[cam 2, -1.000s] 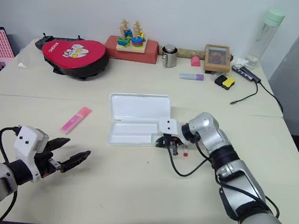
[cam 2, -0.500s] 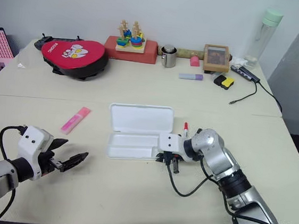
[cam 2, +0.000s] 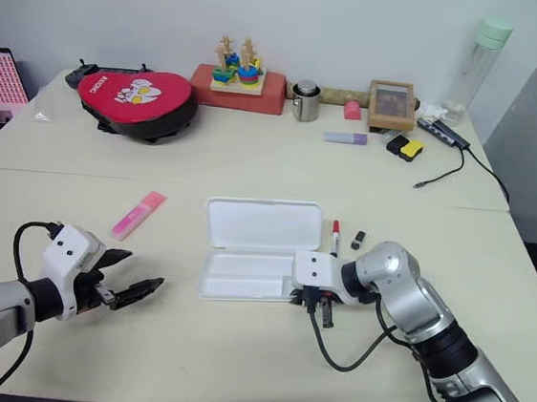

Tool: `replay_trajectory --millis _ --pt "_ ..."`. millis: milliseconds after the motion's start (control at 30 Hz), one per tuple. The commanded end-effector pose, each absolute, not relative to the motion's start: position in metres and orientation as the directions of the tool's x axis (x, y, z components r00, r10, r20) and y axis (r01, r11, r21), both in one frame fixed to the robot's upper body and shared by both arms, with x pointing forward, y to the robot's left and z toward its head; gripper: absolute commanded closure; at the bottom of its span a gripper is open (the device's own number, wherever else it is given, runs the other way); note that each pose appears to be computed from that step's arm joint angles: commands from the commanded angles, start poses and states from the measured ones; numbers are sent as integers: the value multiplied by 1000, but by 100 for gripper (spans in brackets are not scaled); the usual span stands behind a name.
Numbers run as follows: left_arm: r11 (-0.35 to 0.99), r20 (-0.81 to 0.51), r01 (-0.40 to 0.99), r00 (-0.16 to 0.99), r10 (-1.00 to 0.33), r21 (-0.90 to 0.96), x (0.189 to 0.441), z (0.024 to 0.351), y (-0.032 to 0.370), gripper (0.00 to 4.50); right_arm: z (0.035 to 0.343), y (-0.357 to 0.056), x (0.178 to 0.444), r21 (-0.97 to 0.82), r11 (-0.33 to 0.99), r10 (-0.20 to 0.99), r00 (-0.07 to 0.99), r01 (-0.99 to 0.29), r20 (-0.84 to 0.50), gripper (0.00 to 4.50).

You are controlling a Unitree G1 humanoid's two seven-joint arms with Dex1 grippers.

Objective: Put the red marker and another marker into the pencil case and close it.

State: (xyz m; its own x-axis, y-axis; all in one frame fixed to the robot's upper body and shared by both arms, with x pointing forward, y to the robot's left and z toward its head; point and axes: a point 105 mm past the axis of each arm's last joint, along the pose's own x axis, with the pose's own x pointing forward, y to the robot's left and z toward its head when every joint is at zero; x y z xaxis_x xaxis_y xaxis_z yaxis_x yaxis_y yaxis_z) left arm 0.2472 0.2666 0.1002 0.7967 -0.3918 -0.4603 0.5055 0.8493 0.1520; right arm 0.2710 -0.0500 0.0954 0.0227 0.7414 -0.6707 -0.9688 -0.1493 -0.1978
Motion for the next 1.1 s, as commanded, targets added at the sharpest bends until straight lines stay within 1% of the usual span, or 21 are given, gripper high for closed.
replay_trajectory --millis 33,67,167,233,267,333,433,533,700,767,867,1000,1100 --pt "832 -439 517 807 -395 202 250 110 265 0 91 -50 261 -162 -200 736 -39 -966 -676 368" --pt "831 -438 518 807 -396 203 250 110 265 0 89 -51 260 -152 -205 733 -49 -967 -679 351" --pt "832 -437 515 809 -393 205 251 109 266 0 91 -49 265 -171 -179 746 -20 -969 -666 279" --pt "834 -435 512 811 -391 206 251 110 267 0 93 -49 267 -182 -169 749 -7 -969 -662 242" --pt "835 -435 511 812 -390 206 251 110 268 0 94 -50 269 -182 -167 749 -5 -969 -662 205" --pt "836 -434 508 814 -387 207 251 110 269 0 102 -52 272 -185 -154 762 3 -971 -648 159" --pt "839 -430 503 817 -384 207 251 110 270 0 116 -52 275 -179 -131 787 7 -975 -616 159" --pt "840 -427 503 818 -385 206 251 110 270 0 123 -53 276 -178 -125 794 9 -976 -607 159" --pt "815 -414 562 781 -468 139 239 124 262 0 158 -72 281 -216 -74 815 66 -974 -576 159" --pt "805 -407 578 772 -488 131 238 130 260 0 165 -77 282 -213 -51 817 82 -976 -571 159" --pt "799 -401 587 767 -500 126 237 136 257 0 168 -84 283 -213 -15 811 112 -977 -574 159" --pt "784 -394 598 769 -504 166 239 146 255 0 170 -117 287 -153 182 784 237 -971 -574 159" --pt "783 -388 600 770 -507 167 240 145 251 0 165 -125 289 -94 340 769 334 -936 -545 159"
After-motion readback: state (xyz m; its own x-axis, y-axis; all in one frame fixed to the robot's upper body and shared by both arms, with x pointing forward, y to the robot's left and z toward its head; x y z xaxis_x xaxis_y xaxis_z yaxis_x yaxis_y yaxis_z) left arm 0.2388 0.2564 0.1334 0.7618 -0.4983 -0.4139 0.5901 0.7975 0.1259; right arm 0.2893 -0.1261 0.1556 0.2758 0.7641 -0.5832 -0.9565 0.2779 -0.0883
